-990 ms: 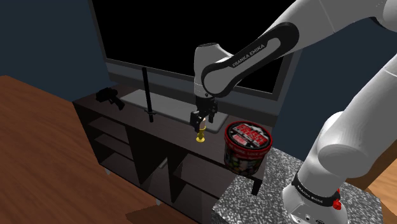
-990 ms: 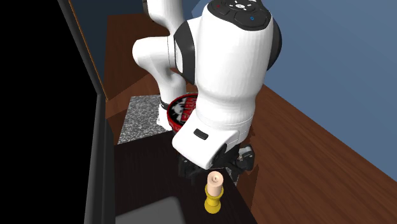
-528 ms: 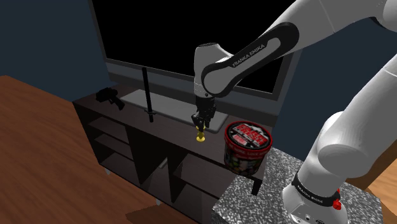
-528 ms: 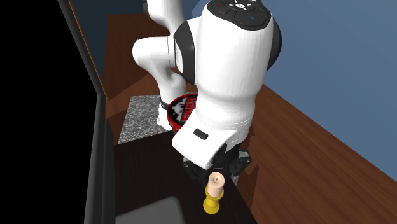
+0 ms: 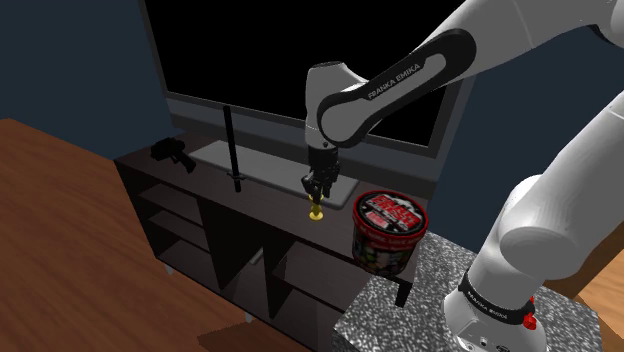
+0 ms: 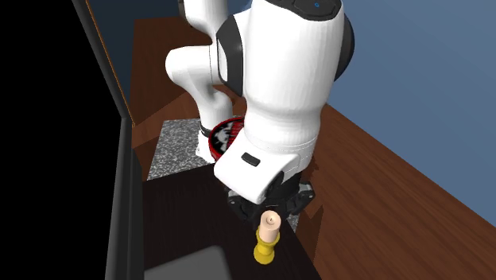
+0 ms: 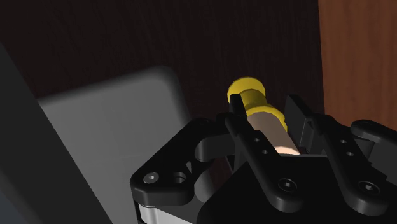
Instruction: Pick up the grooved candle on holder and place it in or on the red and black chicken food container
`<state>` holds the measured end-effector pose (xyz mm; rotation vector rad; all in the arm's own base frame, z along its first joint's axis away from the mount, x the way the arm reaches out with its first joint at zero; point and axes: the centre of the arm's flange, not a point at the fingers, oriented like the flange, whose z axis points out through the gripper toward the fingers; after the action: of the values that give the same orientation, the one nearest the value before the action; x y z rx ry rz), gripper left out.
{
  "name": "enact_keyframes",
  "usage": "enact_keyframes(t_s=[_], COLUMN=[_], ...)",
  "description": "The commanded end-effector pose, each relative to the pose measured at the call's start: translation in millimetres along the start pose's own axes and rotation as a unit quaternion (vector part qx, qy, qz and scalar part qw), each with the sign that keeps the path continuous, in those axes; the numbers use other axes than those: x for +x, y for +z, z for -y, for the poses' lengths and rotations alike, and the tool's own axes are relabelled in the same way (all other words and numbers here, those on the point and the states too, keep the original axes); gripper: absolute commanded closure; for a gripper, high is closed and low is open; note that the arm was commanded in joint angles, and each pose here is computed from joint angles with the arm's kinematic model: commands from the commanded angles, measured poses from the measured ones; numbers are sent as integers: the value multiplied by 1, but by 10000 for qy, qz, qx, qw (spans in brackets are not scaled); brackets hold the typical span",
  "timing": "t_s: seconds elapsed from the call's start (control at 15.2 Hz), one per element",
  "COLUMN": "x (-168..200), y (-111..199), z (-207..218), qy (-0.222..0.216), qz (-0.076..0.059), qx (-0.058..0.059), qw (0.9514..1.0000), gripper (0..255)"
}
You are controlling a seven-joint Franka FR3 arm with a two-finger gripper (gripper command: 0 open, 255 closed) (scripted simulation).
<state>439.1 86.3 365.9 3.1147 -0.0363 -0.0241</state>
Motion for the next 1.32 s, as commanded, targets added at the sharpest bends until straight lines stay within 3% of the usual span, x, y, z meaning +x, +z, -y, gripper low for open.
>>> enact_keyframes(t_s=[0.0, 1.25], x=[1, -1], y=[-9, -109], z=[0, -3], qy=[0, 0], qz=[2, 2], qx=[0, 0], qw=[10000, 10000], gripper=[255, 255])
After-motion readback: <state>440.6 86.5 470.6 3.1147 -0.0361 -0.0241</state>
